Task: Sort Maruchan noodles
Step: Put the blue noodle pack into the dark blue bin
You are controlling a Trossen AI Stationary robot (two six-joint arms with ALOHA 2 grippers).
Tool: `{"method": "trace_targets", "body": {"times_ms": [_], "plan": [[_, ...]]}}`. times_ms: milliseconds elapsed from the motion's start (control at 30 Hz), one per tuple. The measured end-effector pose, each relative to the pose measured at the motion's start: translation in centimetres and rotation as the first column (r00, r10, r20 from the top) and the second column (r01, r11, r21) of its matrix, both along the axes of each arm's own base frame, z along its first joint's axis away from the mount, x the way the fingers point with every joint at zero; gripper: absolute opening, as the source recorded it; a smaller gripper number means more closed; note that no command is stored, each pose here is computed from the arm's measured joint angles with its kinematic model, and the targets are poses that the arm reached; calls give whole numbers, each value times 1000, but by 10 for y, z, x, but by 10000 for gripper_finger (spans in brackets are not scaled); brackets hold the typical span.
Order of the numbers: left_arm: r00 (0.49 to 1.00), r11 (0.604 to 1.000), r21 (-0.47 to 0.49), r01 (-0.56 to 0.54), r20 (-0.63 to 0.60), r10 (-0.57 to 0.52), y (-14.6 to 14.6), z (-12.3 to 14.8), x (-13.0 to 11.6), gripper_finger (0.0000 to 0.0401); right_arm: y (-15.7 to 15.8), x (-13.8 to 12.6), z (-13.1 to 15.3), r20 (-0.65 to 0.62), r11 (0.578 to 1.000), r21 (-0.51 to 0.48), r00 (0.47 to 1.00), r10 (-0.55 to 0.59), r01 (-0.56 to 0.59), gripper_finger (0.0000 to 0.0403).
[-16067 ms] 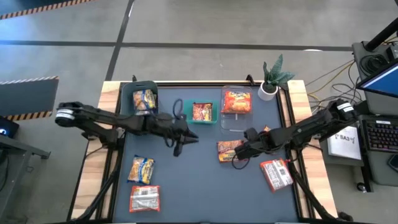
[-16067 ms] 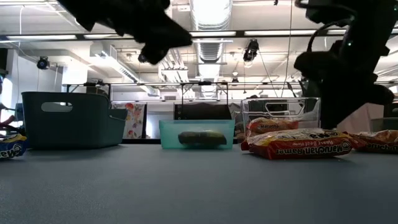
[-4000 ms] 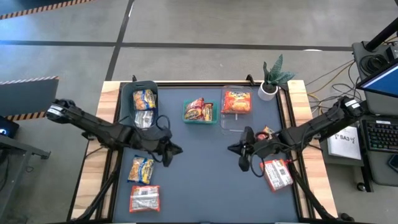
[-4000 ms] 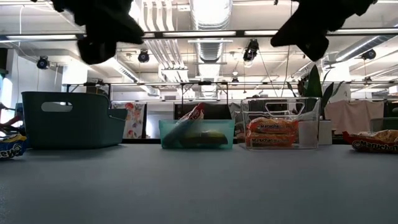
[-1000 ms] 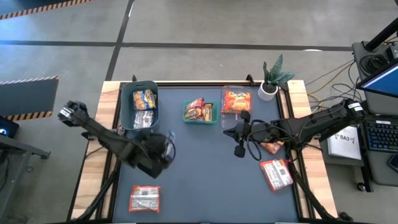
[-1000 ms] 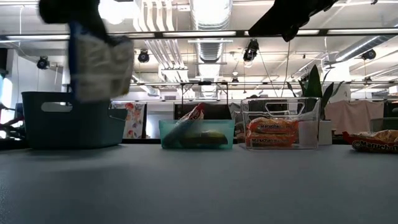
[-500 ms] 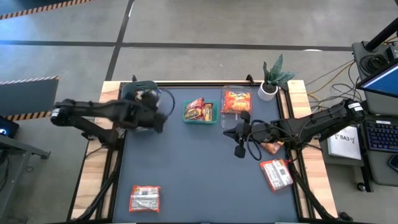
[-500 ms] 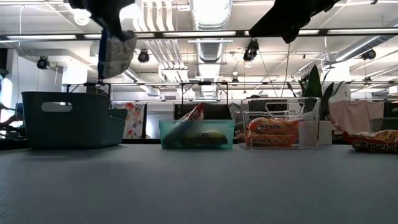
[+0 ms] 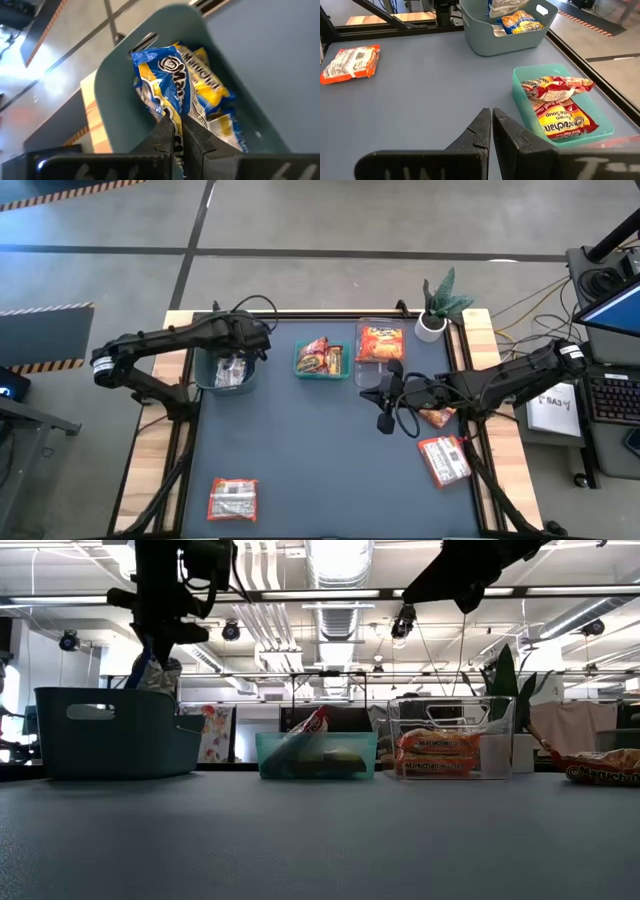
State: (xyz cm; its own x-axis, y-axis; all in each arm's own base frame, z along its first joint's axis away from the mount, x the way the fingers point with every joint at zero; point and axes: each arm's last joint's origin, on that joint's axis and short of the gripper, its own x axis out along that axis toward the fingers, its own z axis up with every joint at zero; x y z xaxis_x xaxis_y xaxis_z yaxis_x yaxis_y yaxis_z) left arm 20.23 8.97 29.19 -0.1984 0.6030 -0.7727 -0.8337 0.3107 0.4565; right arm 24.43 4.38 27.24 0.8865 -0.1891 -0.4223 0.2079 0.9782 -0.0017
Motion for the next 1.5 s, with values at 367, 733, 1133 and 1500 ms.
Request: {"method": "trace_targets", "body": {"times_ms": [367,733,1133,1500], "plan": [[984,998,-59,-33,-179,22,8,-33,20,26,0,-1,-1,-8,1000,24,1000,-14,14,9],[967,994,-112,-15,-255,-14,9,-44,27,117,0,-2,-3,-28,1000,25,999,-17,17,9],[972,974,-28,226,-56,-227,12,-10,23,186,0,-2,-3,-26,999,33,999,-22,23,9],[829,952,138,275,467,-307,17,-25,5,38,0,-2,-3,-22,997,65,999,-38,39,9]]}}
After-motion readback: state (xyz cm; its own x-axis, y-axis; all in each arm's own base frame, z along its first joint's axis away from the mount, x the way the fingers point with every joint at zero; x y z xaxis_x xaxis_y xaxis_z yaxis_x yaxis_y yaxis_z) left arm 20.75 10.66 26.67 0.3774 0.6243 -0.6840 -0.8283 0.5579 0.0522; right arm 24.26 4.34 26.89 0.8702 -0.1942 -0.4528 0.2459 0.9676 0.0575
